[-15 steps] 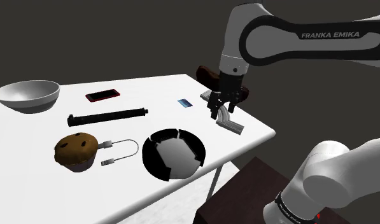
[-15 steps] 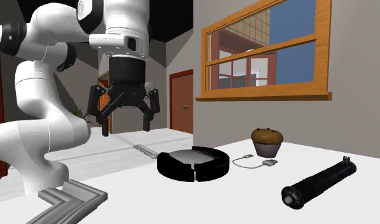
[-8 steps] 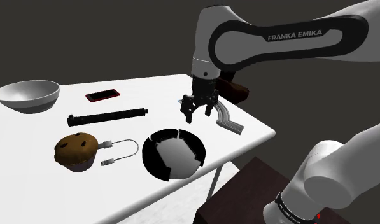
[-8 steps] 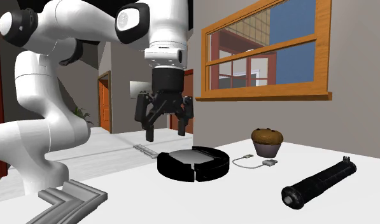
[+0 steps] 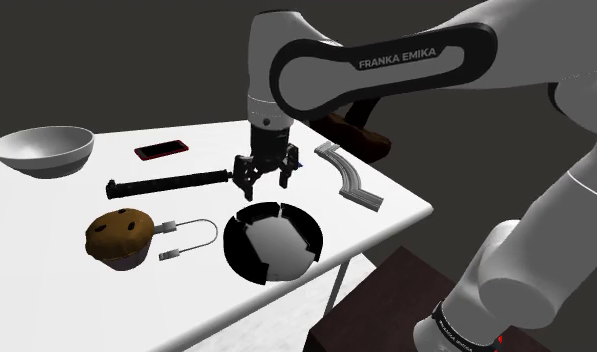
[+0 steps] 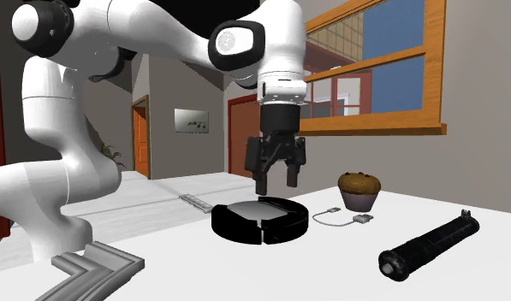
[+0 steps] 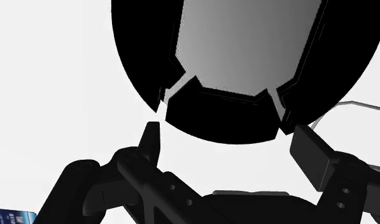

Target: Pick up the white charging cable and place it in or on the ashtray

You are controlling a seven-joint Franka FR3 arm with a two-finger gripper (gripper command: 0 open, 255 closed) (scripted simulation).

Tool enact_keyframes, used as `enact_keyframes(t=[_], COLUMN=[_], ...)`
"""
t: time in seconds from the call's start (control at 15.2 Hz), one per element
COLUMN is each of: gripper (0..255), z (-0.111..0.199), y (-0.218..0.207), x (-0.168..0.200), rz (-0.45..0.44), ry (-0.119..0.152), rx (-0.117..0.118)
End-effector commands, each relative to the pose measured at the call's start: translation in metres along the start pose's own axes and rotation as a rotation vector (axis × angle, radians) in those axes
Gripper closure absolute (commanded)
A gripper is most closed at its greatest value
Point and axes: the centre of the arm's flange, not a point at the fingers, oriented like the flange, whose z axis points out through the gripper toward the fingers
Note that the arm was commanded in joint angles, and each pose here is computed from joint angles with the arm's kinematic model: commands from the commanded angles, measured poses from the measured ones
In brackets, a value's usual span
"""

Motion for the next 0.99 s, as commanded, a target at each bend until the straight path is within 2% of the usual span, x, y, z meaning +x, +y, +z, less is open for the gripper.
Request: enact_keyframes(t=[0.0, 0.92], gripper=[0, 0], z=[0.006, 0.035], y=[-0.022, -0.185], x=[0.013, 0.091], rz=[-0.006, -0.052], ry=[0.003, 0.028], rx=[0.001, 0.004])
